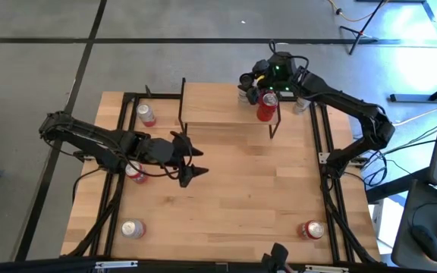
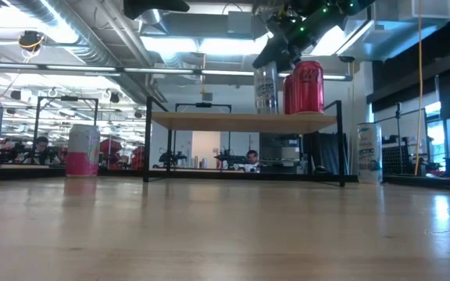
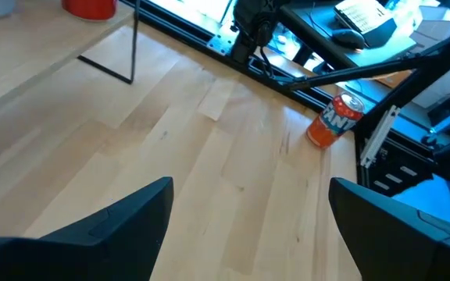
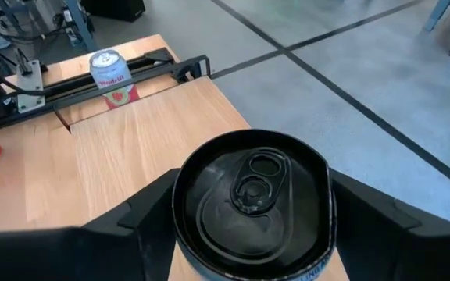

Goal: Place canned beverage on shelf
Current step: Put the bottom white and blue soda can on the shelf

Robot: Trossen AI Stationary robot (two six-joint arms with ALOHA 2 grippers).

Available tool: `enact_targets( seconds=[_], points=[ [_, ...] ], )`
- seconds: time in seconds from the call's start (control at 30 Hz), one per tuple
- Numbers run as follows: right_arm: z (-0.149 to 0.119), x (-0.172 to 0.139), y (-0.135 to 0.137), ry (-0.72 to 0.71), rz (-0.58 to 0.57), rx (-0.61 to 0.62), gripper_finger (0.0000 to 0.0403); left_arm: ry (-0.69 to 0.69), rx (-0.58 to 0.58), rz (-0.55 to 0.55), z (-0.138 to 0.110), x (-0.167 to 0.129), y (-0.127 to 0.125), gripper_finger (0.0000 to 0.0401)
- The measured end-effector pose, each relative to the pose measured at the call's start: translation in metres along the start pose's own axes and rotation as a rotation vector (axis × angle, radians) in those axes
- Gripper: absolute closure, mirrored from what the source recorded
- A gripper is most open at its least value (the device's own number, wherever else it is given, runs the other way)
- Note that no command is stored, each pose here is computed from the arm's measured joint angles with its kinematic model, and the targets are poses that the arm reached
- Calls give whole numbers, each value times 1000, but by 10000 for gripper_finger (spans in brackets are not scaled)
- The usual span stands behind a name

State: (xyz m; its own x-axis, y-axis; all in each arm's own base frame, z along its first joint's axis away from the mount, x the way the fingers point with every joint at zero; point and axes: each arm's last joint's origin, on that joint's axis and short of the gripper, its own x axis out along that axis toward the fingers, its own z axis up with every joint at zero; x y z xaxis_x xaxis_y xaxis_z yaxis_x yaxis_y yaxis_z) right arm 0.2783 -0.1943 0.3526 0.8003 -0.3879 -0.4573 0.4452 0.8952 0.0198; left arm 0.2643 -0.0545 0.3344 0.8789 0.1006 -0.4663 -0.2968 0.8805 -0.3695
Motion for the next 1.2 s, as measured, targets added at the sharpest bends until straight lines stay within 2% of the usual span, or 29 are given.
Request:
enact_targets(
  seconds=[0.2, 0.7, 0.8, 0.93, 1.07, 1.2],
  points=[
    [12, -7, 2, -15, 60, 43, 138, 8, 0, -11, 0, 0, 0, 62],
    [8, -11, 3, 69, 53, 91, 135, 15, -1, -21, 0, 0, -1, 62],
    [17, -18, 3, 64, 37, 120, 114, 15, 1, -21, 0, 0, -1, 62],
    [33, -31, 2, 28, -52, 133, 66, 13, 3, -15, 1, 1, 2, 62],
    [46, -40, 3, -8, -38, 153, 27, 27, 1, -30, 3, 2, 5, 62],
    [57, -54, 4, -7, -52, 164, 11, 42, 62, -57, 4, 2, 6, 62]
  ],
)
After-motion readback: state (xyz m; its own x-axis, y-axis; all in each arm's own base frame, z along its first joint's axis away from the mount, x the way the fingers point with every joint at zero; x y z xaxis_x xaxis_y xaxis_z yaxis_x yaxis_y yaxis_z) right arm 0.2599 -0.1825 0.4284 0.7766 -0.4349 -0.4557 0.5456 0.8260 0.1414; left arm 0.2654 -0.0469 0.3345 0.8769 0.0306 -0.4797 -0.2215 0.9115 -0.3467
